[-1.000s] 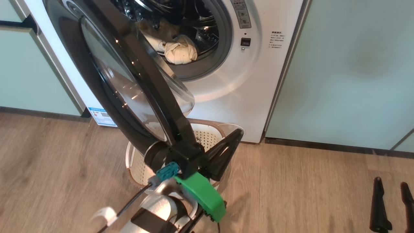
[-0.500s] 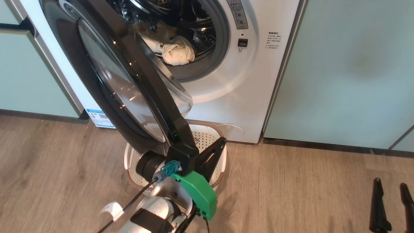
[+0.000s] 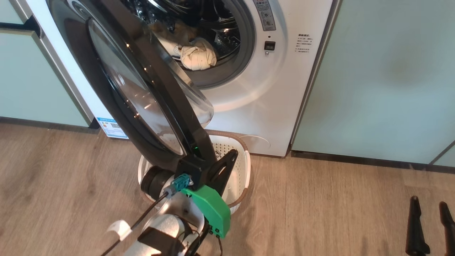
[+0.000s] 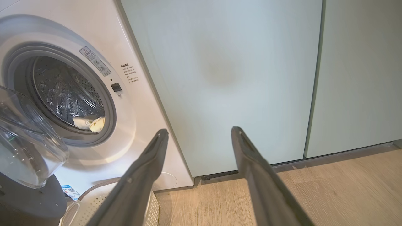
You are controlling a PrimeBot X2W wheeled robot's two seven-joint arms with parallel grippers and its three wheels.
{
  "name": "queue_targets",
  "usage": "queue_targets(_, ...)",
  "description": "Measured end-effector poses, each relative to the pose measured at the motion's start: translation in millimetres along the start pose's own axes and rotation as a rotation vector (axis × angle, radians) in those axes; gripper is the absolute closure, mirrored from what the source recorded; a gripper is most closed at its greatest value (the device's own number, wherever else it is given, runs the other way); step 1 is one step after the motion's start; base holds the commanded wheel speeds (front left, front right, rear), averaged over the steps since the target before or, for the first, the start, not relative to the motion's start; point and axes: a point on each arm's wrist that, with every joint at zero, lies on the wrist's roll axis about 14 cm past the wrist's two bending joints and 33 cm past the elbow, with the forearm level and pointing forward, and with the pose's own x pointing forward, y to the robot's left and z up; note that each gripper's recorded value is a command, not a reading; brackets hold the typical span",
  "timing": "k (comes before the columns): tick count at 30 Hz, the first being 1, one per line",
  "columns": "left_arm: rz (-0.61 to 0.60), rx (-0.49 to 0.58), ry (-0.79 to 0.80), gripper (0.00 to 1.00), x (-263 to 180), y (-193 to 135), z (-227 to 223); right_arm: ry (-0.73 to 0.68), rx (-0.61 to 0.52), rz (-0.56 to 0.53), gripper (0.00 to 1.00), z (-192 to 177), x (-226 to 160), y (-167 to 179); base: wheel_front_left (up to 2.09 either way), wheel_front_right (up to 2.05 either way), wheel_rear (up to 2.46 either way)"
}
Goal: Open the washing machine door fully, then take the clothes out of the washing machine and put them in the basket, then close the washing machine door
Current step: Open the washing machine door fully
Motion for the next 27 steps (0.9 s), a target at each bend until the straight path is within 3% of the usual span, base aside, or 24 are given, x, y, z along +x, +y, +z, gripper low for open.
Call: queue_targets(27, 0.107, 0.010, -0.025, 1.00, -22.6, 22.0, -0.1, 0.049, 0.006, 0.111, 0.00, -17.1, 24.9, 32.2, 0.00, 0.00, 0.00)
